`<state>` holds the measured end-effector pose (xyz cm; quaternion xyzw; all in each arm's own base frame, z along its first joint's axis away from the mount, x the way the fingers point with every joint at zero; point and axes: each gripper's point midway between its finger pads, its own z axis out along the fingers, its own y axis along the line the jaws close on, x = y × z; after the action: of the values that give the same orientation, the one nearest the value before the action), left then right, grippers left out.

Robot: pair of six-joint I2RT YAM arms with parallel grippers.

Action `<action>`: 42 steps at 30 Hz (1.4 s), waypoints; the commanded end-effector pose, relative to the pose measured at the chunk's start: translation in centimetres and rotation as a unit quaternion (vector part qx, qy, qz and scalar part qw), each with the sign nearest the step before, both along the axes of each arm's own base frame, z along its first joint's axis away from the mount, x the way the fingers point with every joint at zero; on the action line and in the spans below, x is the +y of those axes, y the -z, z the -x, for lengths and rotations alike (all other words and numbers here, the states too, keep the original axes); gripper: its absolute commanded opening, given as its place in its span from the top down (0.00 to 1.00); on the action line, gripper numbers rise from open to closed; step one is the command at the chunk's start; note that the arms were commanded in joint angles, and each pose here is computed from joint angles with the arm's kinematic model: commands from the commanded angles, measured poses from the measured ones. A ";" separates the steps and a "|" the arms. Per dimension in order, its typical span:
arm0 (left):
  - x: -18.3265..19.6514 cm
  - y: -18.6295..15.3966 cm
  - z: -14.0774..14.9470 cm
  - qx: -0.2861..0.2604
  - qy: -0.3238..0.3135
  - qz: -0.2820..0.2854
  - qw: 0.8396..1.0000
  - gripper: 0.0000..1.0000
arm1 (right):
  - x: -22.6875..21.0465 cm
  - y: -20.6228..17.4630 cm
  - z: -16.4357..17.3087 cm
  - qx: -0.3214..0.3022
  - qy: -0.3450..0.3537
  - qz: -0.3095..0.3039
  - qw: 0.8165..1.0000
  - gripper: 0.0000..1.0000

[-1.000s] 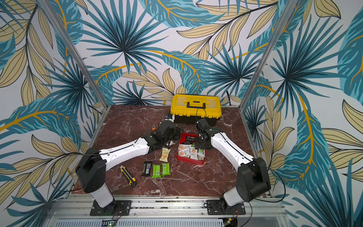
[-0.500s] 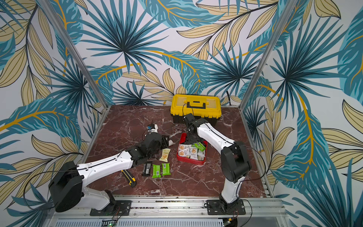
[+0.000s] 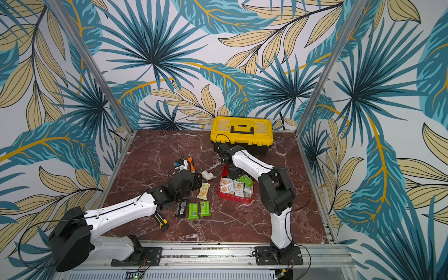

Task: Take the cookies out of the storage box
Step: Pick up the cookie from the storage box.

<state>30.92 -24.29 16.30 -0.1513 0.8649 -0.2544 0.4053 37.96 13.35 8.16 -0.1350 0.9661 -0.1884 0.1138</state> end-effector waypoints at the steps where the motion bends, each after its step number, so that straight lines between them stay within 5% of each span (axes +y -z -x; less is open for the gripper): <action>1: 1.0 0.2 0.2 -0.002 -0.012 -0.005 1.000 0.60 | -0.2 0.2 0.5 0.017 -0.006 0.024 1.000 0.43; 11: 1.0 0.1 0.2 -0.004 -0.013 -0.005 1.000 0.60 | -1.3 0.2 0.5 0.015 -0.003 0.068 0.998 0.46; 25: 0.9 0.1 0.1 -0.004 -0.014 -0.004 1.000 0.62 | -1.9 -0.7 0.3 0.001 -0.009 0.096 0.995 0.73; 42: 0.6 0.1 -0.1 -0.003 -0.014 0.001 1.000 0.64 | -2.5 -2.5 -0.1 -0.025 -0.007 0.114 0.993 0.83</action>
<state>31.01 -24.06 16.67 -0.1585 0.8608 -0.2553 0.4108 38.20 11.06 9.14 -0.1488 0.9381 -0.2908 0.1150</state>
